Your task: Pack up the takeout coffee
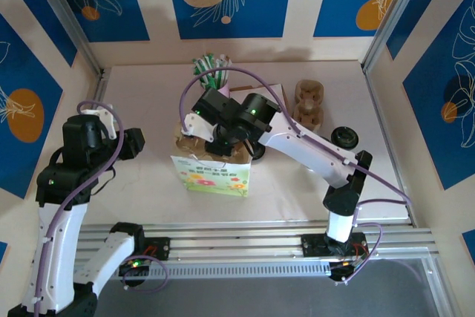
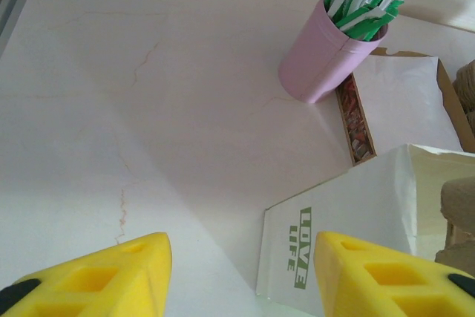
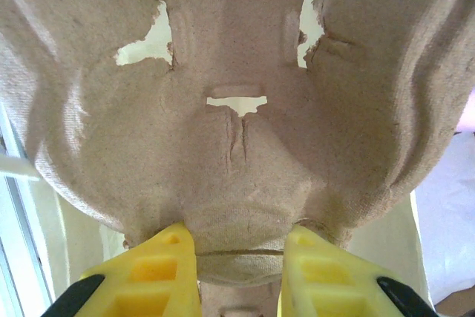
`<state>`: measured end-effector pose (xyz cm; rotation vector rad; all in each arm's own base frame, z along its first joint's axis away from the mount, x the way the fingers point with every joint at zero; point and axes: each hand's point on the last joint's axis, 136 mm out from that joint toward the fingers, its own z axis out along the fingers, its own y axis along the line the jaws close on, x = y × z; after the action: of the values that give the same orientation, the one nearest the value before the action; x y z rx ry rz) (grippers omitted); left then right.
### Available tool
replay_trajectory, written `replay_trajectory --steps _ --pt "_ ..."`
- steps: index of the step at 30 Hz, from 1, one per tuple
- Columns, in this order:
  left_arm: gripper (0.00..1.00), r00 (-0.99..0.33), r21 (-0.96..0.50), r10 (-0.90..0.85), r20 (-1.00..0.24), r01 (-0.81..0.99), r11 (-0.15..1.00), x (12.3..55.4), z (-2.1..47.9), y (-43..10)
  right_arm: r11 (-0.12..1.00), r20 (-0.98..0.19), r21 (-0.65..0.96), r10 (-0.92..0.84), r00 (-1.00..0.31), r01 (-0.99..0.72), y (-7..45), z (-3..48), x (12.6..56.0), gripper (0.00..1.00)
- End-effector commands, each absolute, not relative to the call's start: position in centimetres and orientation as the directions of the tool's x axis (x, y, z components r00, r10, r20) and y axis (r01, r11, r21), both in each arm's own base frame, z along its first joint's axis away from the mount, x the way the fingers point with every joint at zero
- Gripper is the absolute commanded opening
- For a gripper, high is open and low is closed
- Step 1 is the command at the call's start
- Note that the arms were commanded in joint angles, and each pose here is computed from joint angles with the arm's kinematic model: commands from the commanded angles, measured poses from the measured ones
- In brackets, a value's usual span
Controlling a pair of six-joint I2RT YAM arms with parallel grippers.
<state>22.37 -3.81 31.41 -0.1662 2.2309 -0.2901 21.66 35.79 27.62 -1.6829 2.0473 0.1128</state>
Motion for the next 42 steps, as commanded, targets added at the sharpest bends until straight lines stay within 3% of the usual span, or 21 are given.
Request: replay_trajectory --steps 1,15,25,34,42 --pt "0.53 -0.636 -0.255 -0.190 -0.748 0.010 0.967 22.2 31.2 -4.2 0.253 -0.363 -0.210 -0.917 -0.164 -0.944 35.2 26.4 21.4 0.23" --pt "0.53 -0.652 -0.235 -0.178 -0.737 0.001 0.972 22.3 30.2 -4.0 0.345 -0.236 -0.214 -0.926 -0.294 -0.914 32.6 24.6 21.4 0.18" --pt "0.53 -0.662 -0.219 -0.169 -0.730 -0.008 0.976 22.5 29.5 -3.8 0.429 -0.243 -0.234 -0.894 -0.375 -0.872 31.4 25.9 21.4 0.16" --pt "0.53 -0.667 -0.206 -0.162 -0.727 -0.013 0.978 22.5 29.3 -3.6 0.491 -0.321 -0.207 -0.851 -0.416 -0.846 31.3 28.1 21.0 0.14" --pt "0.53 -0.669 -0.203 -0.159 -0.726 -0.013 0.979 22.5 29.3 -3.5 0.512 -0.238 -0.184 -0.852 -0.467 -0.839 30.1 26.6 20.2 0.15"
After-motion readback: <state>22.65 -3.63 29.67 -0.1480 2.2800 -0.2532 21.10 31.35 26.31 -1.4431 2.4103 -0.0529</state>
